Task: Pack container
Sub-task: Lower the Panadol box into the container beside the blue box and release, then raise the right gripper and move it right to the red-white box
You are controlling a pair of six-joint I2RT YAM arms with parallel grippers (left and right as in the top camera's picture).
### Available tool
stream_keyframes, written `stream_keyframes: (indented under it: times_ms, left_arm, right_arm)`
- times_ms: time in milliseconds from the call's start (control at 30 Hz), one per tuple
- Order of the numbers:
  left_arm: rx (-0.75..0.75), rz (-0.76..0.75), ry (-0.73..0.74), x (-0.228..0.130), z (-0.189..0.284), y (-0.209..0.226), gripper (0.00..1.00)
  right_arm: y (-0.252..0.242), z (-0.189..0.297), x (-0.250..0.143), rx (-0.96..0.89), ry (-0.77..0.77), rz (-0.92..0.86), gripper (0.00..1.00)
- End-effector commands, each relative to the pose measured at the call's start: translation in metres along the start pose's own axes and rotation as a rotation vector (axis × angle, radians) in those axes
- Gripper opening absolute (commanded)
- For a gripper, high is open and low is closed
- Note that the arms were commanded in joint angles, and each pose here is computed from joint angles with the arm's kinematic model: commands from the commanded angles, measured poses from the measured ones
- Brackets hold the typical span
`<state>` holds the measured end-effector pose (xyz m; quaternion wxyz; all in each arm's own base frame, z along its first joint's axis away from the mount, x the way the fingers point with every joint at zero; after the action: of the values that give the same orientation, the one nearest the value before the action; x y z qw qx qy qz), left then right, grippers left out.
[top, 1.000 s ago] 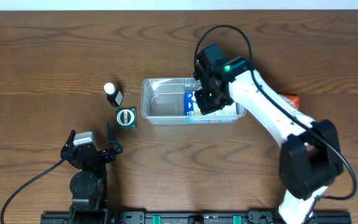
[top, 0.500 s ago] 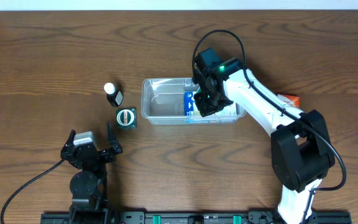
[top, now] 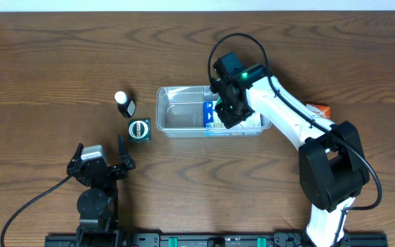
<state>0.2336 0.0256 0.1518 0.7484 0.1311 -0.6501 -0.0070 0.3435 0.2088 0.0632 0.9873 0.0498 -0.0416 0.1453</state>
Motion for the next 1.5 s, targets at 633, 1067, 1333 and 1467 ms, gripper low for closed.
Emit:
stream_keyframes:
  times_ms: [633,1067,1333,1467]
  left_arm:
    - [0.016,-0.032,0.057,-0.018,-0.001,0.001,0.98]
    - [0.016,-0.032,0.057,-0.018,-0.001,0.001,0.98]
    - [0.016,-0.032,0.057,-0.018,-0.001,0.001,0.98]
    - [0.016,-0.032,0.057,-0.018,-0.001,0.001,0.98]
  right_arm:
    - [-0.007,-0.002,0.004,-0.038,-0.004,0.193,0.20]
    - [-0.017,-0.001,0.007,-0.101,-0.010,0.284,0.24]
    - [-0.024,0.000,0.009,-0.137,-0.011,0.292,0.25]
    - [-0.014,0.001,0.007,-0.089,-0.012,0.297,0.25]
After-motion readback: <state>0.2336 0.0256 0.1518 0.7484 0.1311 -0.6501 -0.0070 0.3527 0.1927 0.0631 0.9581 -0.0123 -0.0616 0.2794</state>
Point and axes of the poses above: each gripper's point midway between its finger pads, its own z axis back along the fingers, its own y axis along the line the jaws close on, x = y × z, the point moved 1 cm from there along z, back along the fingers, and after that the axes turned 15 degrees about -z, right-handed, at the moved point
